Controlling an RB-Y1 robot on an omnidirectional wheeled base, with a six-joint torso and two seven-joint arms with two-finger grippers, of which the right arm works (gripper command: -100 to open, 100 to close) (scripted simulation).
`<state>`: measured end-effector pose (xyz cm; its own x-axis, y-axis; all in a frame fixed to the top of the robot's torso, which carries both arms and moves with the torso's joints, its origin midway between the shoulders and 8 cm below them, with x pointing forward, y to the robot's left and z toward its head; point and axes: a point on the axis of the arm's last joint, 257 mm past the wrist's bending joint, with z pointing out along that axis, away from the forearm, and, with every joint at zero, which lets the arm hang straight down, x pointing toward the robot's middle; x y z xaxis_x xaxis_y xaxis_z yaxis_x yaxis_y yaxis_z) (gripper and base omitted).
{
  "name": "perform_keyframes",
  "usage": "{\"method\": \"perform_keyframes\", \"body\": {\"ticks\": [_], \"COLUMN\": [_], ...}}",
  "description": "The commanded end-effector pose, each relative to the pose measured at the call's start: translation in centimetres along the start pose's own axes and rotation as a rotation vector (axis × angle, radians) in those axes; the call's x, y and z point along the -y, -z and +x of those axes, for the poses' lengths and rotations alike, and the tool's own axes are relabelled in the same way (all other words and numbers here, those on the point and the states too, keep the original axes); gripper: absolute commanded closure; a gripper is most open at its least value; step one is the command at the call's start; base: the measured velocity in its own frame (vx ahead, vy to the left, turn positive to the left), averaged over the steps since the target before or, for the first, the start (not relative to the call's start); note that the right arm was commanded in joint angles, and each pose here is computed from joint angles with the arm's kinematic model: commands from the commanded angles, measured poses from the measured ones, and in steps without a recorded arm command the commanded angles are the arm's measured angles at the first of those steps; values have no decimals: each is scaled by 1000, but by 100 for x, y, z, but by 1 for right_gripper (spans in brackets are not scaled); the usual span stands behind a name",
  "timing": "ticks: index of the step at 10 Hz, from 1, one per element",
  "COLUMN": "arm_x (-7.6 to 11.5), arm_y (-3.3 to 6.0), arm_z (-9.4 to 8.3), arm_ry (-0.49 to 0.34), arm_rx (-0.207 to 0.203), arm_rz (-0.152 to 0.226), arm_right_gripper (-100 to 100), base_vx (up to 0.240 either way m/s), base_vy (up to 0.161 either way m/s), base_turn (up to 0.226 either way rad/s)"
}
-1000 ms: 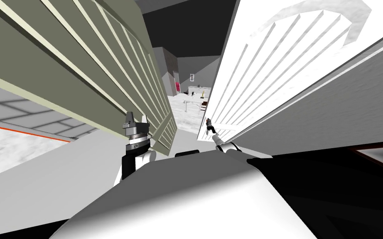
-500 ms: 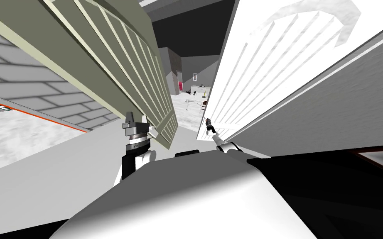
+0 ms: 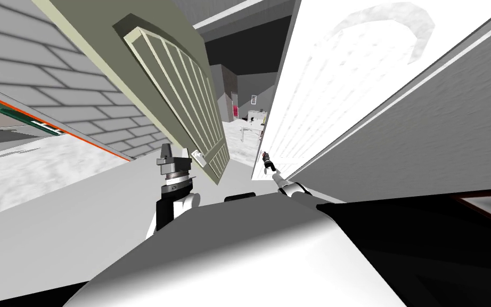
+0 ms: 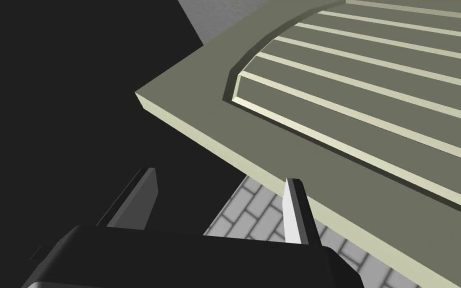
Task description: Pull the door open
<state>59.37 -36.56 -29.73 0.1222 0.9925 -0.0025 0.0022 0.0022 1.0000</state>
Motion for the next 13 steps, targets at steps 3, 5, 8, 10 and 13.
{"method": "perform_keyframes", "body": {"ticks": [3, 5, 8, 10, 13], "arm_x": [25, 13, -2, -8, -18], "arm_y": [22, 26, 38, 48, 51], "arm_z": [75, 132, 228, 287, 309], "arm_ry": [0, 0, -1, -1, 0], "arm_rx": [-24, -44, -77, -98, -108], "arm_rz": [5, 3, 0, -2, -3], "arm_right_gripper": [100, 100, 100, 100, 100], "base_vx": [-147, -223, -189, -200, -164], "base_vy": [-59, -72, -106, -112, -75], "base_turn": [71, 102, 114, 94, 71]}}
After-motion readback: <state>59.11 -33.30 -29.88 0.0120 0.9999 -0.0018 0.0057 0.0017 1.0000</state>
